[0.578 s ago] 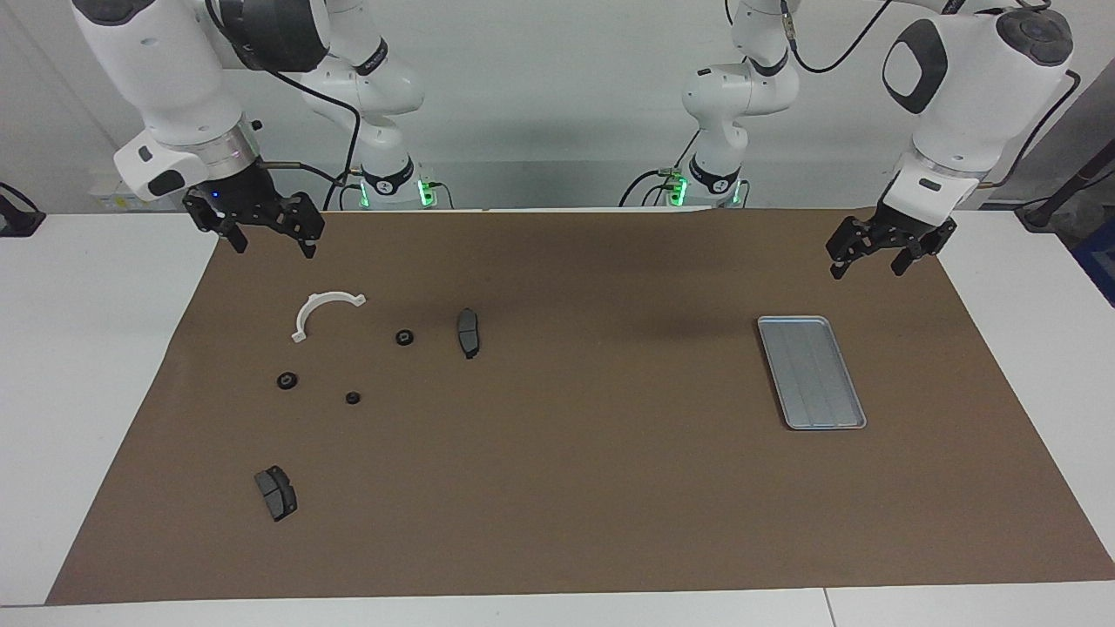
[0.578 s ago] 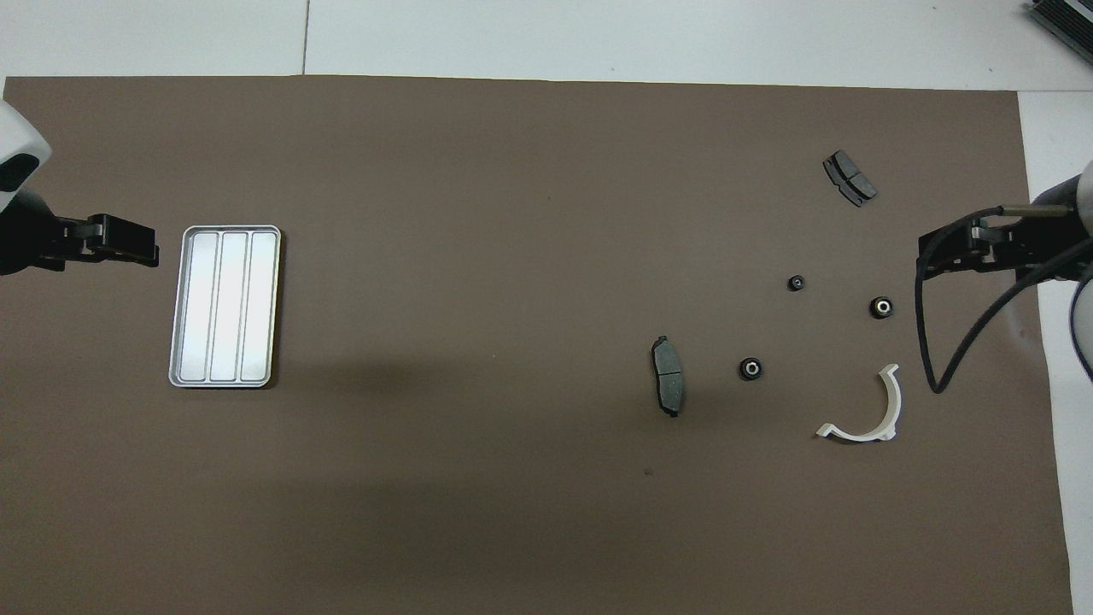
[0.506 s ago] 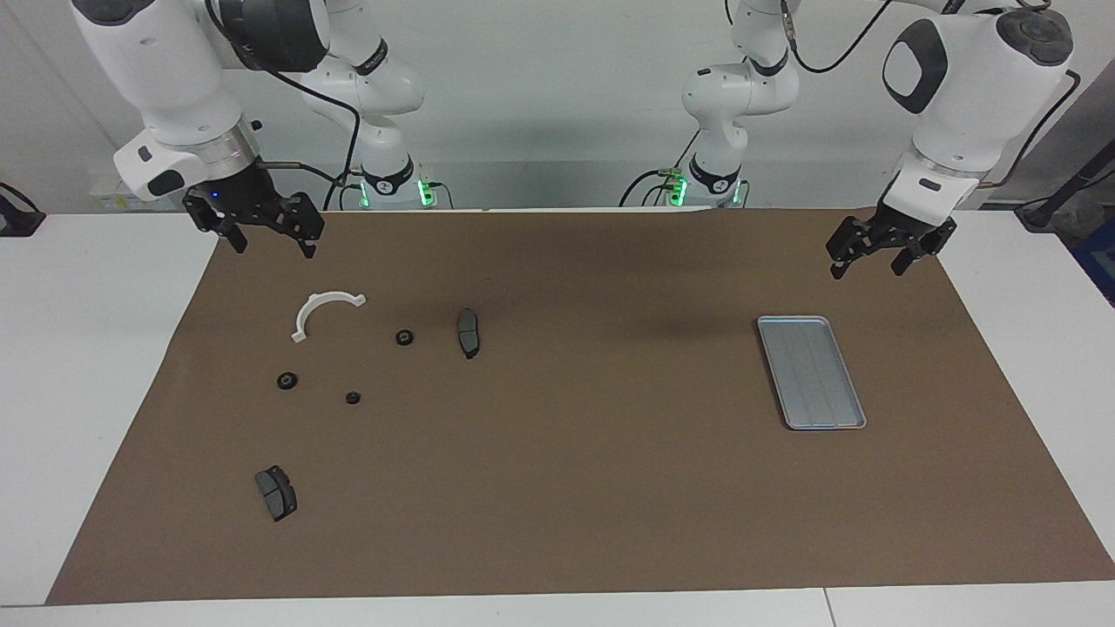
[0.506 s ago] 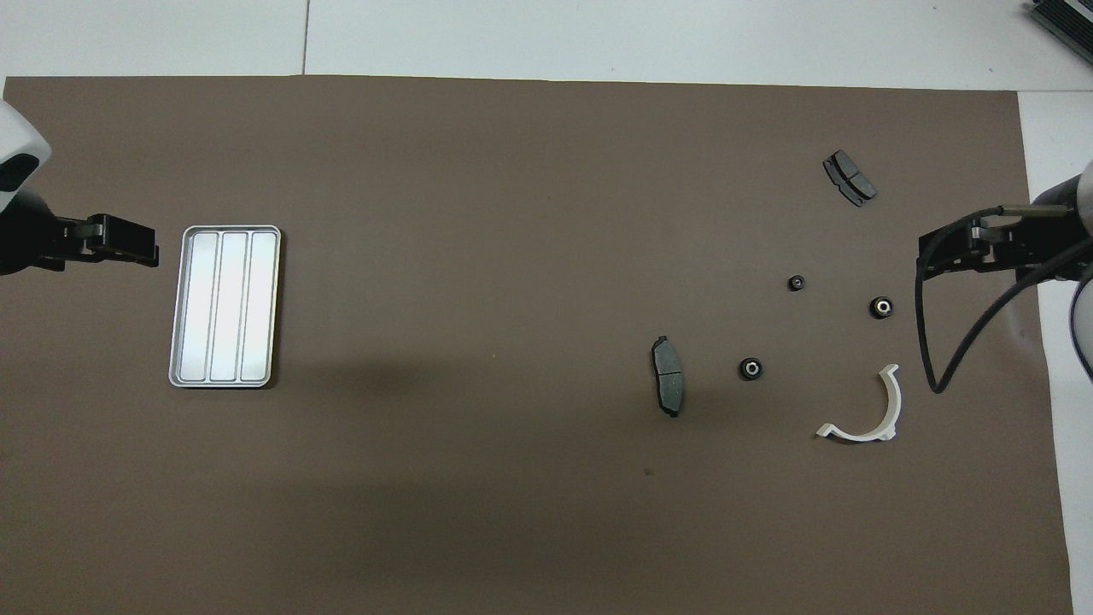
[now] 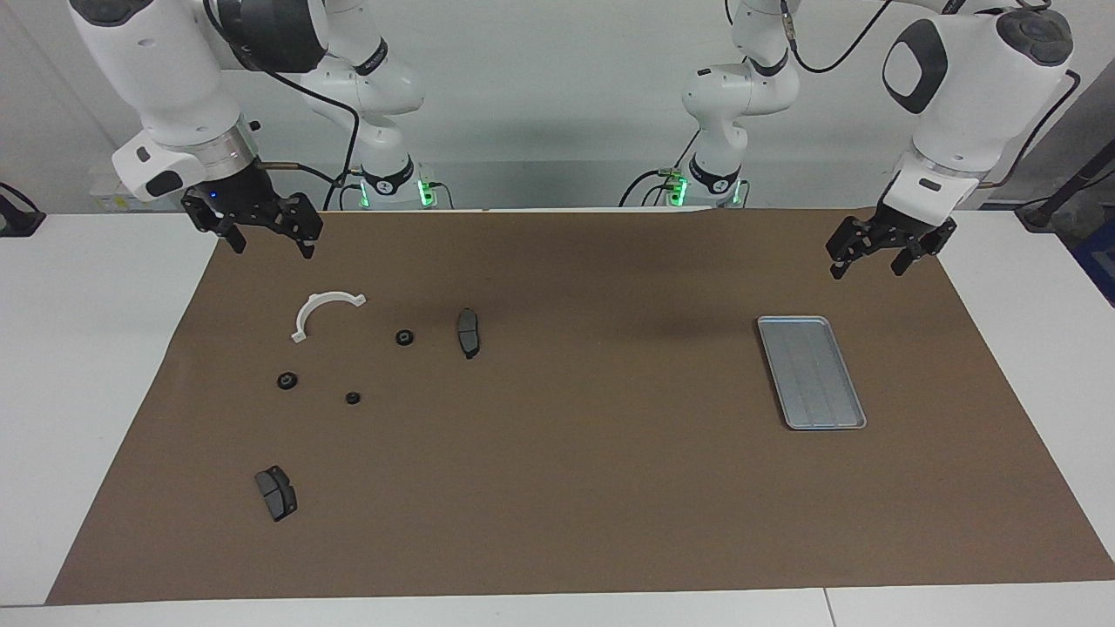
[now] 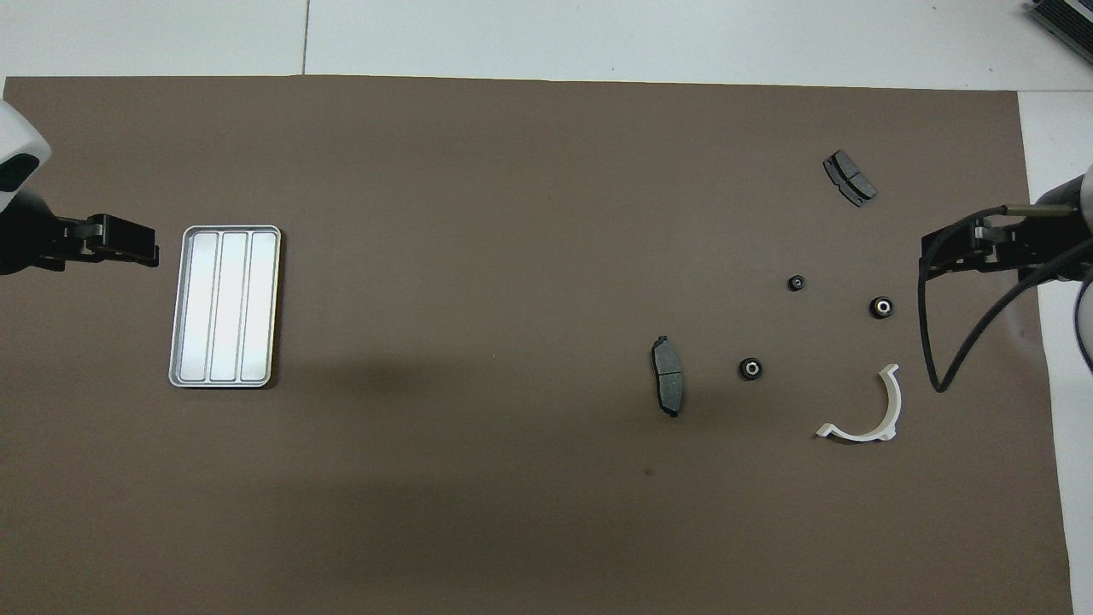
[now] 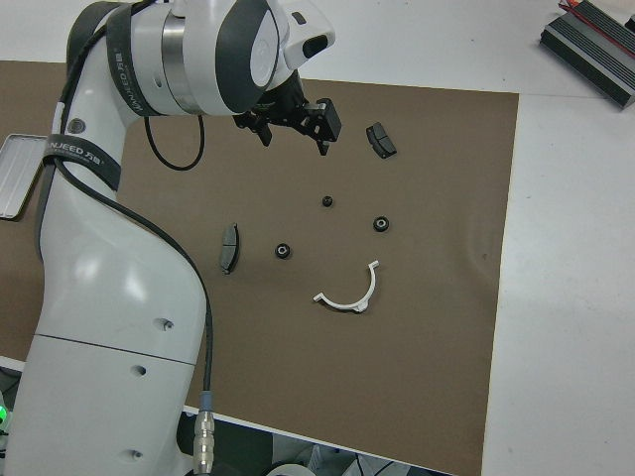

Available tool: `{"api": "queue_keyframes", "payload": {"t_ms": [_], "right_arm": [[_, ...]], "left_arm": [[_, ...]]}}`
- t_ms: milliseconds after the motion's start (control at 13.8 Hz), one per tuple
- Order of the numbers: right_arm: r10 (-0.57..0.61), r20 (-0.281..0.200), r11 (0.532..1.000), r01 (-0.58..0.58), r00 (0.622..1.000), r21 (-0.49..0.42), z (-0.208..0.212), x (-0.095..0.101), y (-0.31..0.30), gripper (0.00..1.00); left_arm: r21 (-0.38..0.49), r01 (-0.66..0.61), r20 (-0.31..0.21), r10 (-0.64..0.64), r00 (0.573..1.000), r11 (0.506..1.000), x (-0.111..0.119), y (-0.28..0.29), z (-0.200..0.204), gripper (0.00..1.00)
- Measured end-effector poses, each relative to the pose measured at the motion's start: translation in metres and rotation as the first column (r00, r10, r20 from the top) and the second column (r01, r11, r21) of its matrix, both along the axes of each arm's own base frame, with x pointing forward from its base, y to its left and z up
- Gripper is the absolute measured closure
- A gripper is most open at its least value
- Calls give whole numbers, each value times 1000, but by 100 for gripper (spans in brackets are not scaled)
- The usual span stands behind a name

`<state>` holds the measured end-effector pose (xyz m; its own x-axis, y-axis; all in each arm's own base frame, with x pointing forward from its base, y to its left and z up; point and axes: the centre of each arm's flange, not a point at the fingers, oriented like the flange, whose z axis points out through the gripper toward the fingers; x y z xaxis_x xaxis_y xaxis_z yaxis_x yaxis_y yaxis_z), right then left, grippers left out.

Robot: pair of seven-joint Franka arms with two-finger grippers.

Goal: Pick bearing gear from pile to tray

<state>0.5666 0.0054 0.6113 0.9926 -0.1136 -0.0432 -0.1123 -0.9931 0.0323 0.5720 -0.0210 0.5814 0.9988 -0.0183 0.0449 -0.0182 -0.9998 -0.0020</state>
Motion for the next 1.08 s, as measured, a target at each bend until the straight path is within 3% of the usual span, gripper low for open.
{"api": "queue_keyframes", "payload": {"t_ms": [217, 434, 795, 1084], "right_arm": [[26, 39, 1000, -27, 999, 8, -20, 3, -2, 0], [72, 80, 997, -73, 994, 6, -68, 1, -11, 0], [141, 118, 990, -142, 983, -6, -145, 1, -50, 0], [155, 115, 988, -155, 981, -11, -227, 14, -82, 0]], "left_arm": [[0, 0, 0, 0, 1000, 1000, 0, 0, 0, 0], [0, 0, 0, 0, 1000, 1000, 0, 0, 0, 0], [0, 0, 0, 0, 1000, 1000, 0, 0, 0, 0], [0, 0, 0, 0, 1000, 1000, 0, 0, 0, 0]]}}
